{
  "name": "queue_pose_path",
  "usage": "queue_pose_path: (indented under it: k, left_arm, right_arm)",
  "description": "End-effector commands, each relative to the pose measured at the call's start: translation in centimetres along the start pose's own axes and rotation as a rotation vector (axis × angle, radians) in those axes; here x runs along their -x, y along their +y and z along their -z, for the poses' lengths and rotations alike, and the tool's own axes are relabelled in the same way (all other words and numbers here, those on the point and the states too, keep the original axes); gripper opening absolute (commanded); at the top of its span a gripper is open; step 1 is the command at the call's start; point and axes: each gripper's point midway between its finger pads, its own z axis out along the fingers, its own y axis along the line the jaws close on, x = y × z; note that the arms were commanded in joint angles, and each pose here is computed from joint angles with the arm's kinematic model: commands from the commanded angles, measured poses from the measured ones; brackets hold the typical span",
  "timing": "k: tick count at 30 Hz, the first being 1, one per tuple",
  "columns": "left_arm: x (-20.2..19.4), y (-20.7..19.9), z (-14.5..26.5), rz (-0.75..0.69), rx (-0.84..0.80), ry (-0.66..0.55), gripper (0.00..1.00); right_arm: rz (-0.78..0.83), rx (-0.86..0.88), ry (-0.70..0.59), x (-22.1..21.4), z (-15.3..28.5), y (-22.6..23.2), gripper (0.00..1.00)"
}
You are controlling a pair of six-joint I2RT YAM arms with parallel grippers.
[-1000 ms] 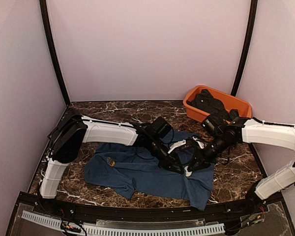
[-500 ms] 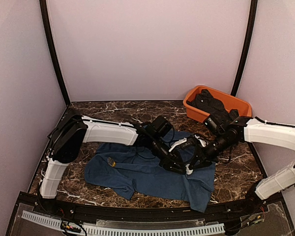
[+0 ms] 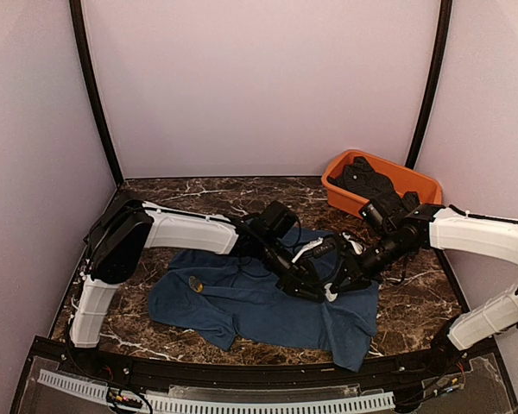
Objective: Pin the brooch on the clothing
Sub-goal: Cross the brooch over the flattened clothing.
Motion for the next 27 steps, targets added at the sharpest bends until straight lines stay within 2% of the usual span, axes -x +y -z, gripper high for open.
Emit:
queue_pose_path:
  k: [1, 14, 18, 22, 27]
  left_arm:
    - [1.7, 1.6, 1.3, -0.091, 0.115, -0.044, 0.38]
    - [1.3, 2.4, 1.4, -0.094, 0.165, -0.022, 0.24]
    - [1.4, 2.6, 1.5, -0.094, 0.182, -0.025, 0.17]
    - [1.8, 2.7, 1.5, -0.098, 0.188, -0.036, 0.04]
    - [2.1, 2.7, 1.6, -0.099, 0.195, -0.048, 0.01]
  right_arm:
    - [0.131, 0.236, 0.001, -0.1, 1.2, 5.3, 0.0]
    - [0.116, 0.225, 0.008, 0.0, 0.9, 5.0, 0.0]
    - [0.115, 0.226, 0.01, 0.0, 0.9, 5.0, 0.0]
    - [0.106, 0.228, 0.021, -0.1, 0.7, 4.9, 0.0]
    - [0.093, 0.224, 0.036, -0.3, 0.4, 4.6, 0.0]
